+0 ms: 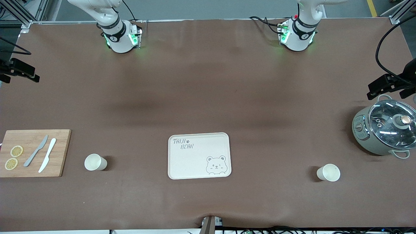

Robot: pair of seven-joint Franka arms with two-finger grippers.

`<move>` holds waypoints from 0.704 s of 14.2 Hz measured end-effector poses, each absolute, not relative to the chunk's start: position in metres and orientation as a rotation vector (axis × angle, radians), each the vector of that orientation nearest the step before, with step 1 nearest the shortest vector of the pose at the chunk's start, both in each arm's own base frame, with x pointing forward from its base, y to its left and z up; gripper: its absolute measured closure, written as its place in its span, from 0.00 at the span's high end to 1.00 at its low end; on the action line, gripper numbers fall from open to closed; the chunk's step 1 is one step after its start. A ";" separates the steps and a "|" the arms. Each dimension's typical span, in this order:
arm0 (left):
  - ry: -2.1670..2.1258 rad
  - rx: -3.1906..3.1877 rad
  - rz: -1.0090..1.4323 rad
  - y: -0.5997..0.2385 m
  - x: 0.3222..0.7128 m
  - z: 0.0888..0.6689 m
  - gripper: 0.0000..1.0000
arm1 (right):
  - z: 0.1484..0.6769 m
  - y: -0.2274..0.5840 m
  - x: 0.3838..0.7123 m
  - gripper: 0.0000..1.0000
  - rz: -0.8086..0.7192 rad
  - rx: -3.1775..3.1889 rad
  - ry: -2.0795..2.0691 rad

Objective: Place white IKEA cup upright on tray with both arms

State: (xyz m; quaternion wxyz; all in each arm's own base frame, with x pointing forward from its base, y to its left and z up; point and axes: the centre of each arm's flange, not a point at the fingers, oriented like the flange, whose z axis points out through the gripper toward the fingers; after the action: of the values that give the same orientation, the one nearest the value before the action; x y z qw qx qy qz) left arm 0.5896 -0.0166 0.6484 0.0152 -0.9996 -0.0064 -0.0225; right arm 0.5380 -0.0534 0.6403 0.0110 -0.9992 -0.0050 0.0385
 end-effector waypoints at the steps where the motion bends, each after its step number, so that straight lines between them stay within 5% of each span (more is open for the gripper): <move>1: 0.006 -3.110 -0.066 -0.017 0.590 0.647 1.00 | 0.640 -0.053 0.538 1.00 0.120 -3.117 -0.015; 10: 0.045 -3.109 0.010 0.000 0.593 0.629 1.00 | 0.640 -0.052 0.539 1.00 0.115 -3.118 -0.018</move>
State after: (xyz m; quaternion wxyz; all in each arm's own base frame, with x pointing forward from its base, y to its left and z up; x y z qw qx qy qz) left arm 0.5930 0.0004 0.6289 0.0160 -0.9998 0.0144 0.0032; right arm 0.5385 -0.0524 0.6403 0.0107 -0.9992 -0.0058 0.0369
